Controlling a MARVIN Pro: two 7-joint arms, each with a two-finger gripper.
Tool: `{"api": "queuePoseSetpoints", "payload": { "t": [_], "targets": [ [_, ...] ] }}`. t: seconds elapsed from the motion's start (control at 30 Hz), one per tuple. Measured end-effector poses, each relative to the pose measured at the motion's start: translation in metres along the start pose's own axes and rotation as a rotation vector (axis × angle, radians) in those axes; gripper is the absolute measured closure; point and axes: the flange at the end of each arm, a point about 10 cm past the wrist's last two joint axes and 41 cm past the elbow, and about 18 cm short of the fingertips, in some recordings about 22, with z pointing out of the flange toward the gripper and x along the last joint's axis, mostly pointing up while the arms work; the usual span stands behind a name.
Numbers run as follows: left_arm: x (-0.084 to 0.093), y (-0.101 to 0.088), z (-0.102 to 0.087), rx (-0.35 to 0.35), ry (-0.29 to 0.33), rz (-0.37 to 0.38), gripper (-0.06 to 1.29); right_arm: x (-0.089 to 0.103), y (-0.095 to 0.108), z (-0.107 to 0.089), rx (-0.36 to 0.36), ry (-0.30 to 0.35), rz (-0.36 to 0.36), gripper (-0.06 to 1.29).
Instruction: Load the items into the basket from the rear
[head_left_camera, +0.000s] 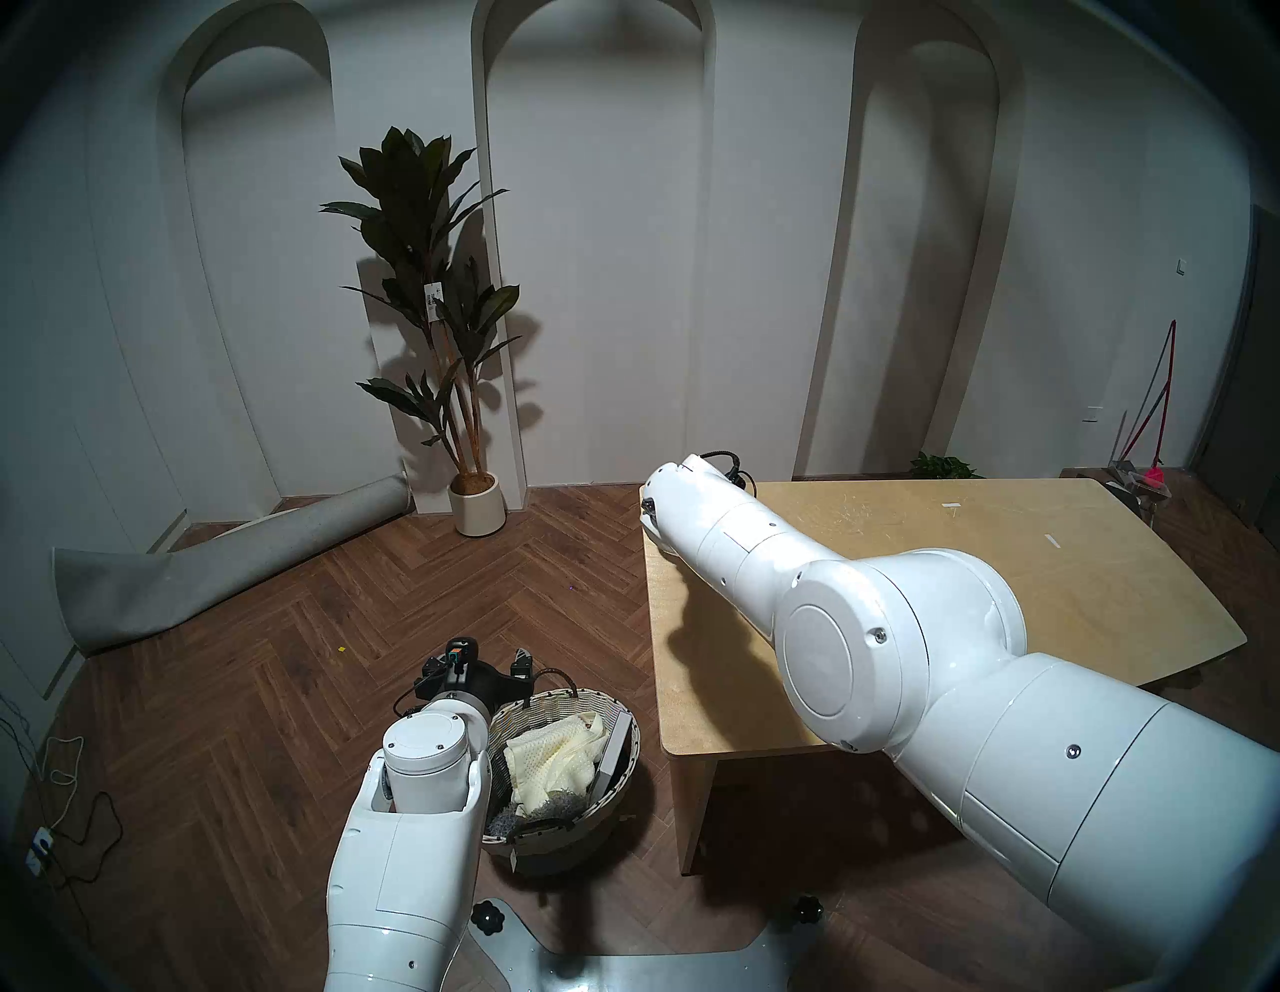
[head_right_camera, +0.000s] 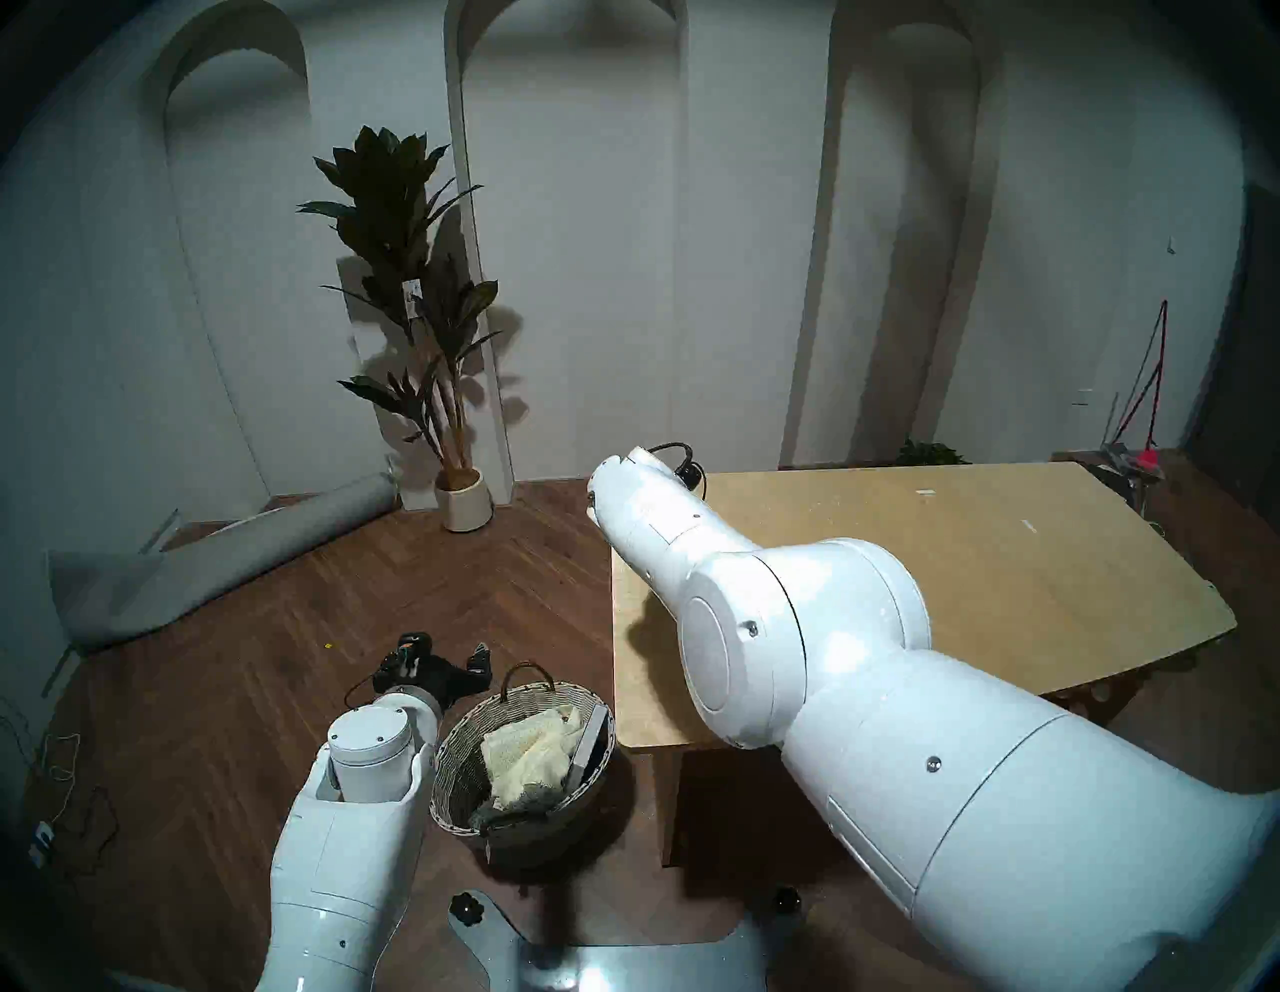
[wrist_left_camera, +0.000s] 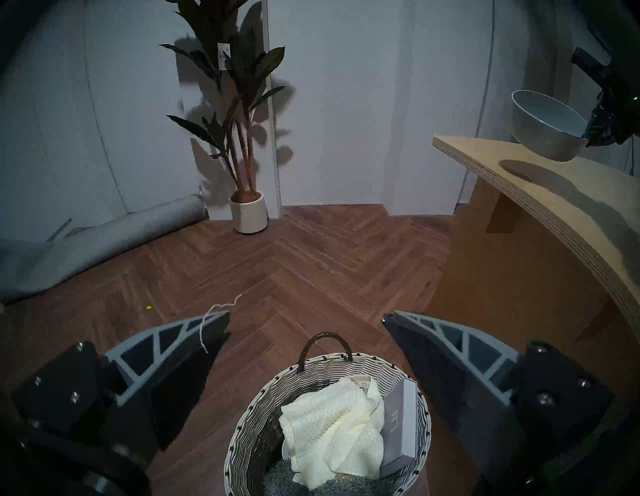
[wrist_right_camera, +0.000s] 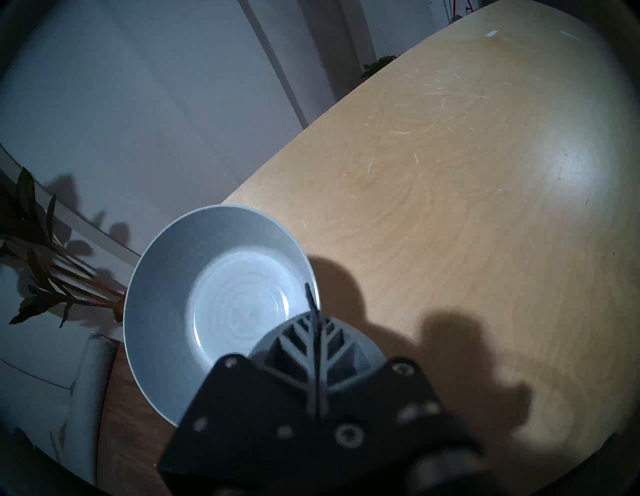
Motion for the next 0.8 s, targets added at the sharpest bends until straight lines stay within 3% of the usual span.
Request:
{"api": "queuePoseSetpoints", "payload": {
  "t": [0.37, 0.6, 0.8],
  "targets": [
    [0.002, -0.038, -0.008, 0.129, 0.033, -0.031, 0.0, -0.041, -0.031, -0.028, 0.03, -0.096, -0.085, 1.26],
    [-0.003, -0.049, -0.014, 0.165, 0.031, -0.044, 0.0, -0.062, -0.041, -0.04, 0.04, -0.136, -0.149, 1.26],
    [-0.007, -0.05, -0.017, 0.182, 0.025, -0.061, 0.0, -0.075, -0.038, -0.041, 0.024, -0.165, -0.206, 1.26]
  ]
}}
